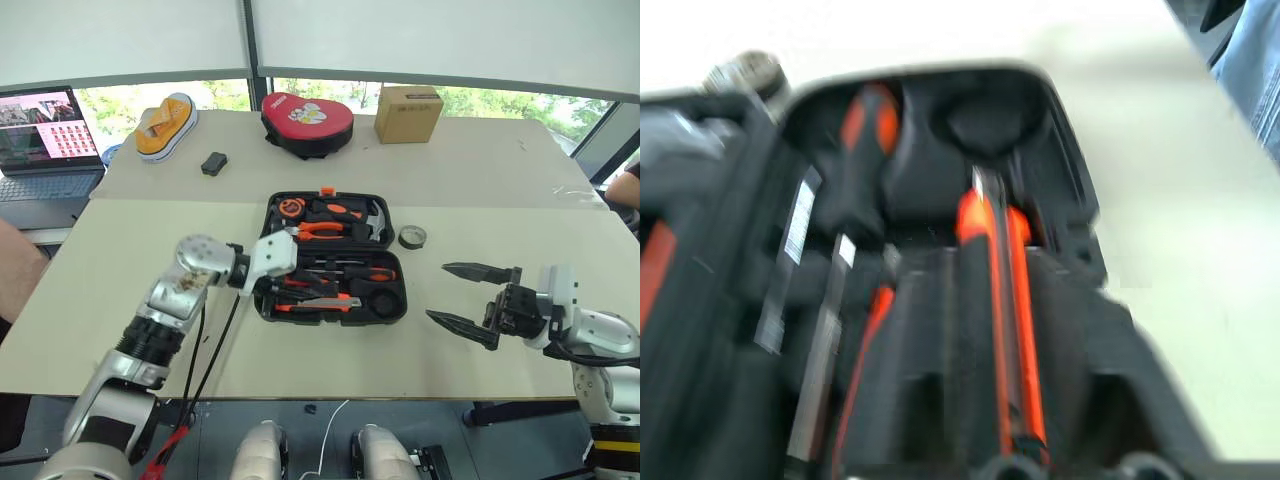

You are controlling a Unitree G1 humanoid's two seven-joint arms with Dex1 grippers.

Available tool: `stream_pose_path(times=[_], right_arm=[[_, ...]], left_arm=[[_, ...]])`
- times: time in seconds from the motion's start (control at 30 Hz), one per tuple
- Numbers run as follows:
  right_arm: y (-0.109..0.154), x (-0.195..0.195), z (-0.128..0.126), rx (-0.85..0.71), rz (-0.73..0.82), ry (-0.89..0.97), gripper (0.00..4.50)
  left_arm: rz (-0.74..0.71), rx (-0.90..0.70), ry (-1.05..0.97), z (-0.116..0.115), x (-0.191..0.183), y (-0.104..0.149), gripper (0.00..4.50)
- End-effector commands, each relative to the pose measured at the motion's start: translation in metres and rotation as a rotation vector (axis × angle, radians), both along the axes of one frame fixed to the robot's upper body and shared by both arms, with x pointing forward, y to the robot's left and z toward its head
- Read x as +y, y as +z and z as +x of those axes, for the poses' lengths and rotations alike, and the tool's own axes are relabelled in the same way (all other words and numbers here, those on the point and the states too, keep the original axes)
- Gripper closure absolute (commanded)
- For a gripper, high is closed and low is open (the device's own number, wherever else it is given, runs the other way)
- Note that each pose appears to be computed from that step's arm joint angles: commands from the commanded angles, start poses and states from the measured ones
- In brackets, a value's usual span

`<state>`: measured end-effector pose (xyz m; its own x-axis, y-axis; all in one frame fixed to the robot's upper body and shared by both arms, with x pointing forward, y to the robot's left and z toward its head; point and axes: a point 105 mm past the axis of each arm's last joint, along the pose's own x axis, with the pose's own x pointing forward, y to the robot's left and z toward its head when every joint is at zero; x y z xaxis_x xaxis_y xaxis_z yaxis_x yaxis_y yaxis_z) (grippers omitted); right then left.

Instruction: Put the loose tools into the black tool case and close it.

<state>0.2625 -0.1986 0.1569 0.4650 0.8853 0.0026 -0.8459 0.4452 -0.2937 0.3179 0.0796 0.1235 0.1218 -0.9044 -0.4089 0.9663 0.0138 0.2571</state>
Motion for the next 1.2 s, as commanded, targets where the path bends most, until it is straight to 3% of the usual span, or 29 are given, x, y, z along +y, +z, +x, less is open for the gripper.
stream_pose_path(times=[0.03,0.17,0.33,0.47,0.67,0.8,0.9,1.03,1.1,1.13,1.17,1.2], right_arm=[[0.009,0.001,-0.001,-0.049,-0.003,-0.003,0.00],[0.009,0.001,-0.002,-0.048,-0.004,-0.005,0.00],[0.009,0.001,-0.004,-0.043,-0.002,-0.007,0.00],[0.008,0.003,-0.006,-0.034,0.005,-0.010,0.00],[0.007,0.002,-0.005,-0.025,0.010,-0.023,0.00],[0.004,-0.010,-0.004,-0.025,0.024,-0.105,0.00],[-0.002,-0.031,-0.005,0.003,0.068,-0.217,0.00],[-0.025,-0.064,-0.013,0.044,0.062,-0.389,0.00],[-0.038,-0.080,-0.015,0.050,0.038,-0.486,0.00],[-0.042,-0.086,-0.014,0.044,0.019,-0.524,0.00],[-0.045,-0.089,-0.014,0.031,-0.005,-0.547,0.00],[-0.046,-0.091,-0.011,0.031,-0.022,-0.558,0.00]], left_arm=[[0.022,-0.074,0.008,0.003,0.001,-0.006,4.46],[0.087,-0.068,0.036,0.004,0.007,-0.028,4.46],[0.082,0.064,0.171,0.009,0.011,-0.051,4.46],[0.138,0.187,0.181,-0.003,0.014,-0.071,4.46],[0.120,0.192,0.205,-0.004,0.021,-0.067,4.46],[-0.089,0.125,0.185,-0.001,0.021,-0.031,4.46],[-0.312,0.071,0.165,-0.006,0.030,0.009,3.75],[-0.501,-0.061,0.286,-0.001,0.063,0.043,2.31],[-0.544,-0.107,0.360,-0.006,0.086,0.044,1.73],[-0.556,-0.130,0.368,-0.011,0.095,0.044,1.14],[-0.544,-0.150,0.388,-0.014,0.104,0.041,1.14],[-0.513,-0.165,0.424,-0.016,0.117,0.037,0.67]])
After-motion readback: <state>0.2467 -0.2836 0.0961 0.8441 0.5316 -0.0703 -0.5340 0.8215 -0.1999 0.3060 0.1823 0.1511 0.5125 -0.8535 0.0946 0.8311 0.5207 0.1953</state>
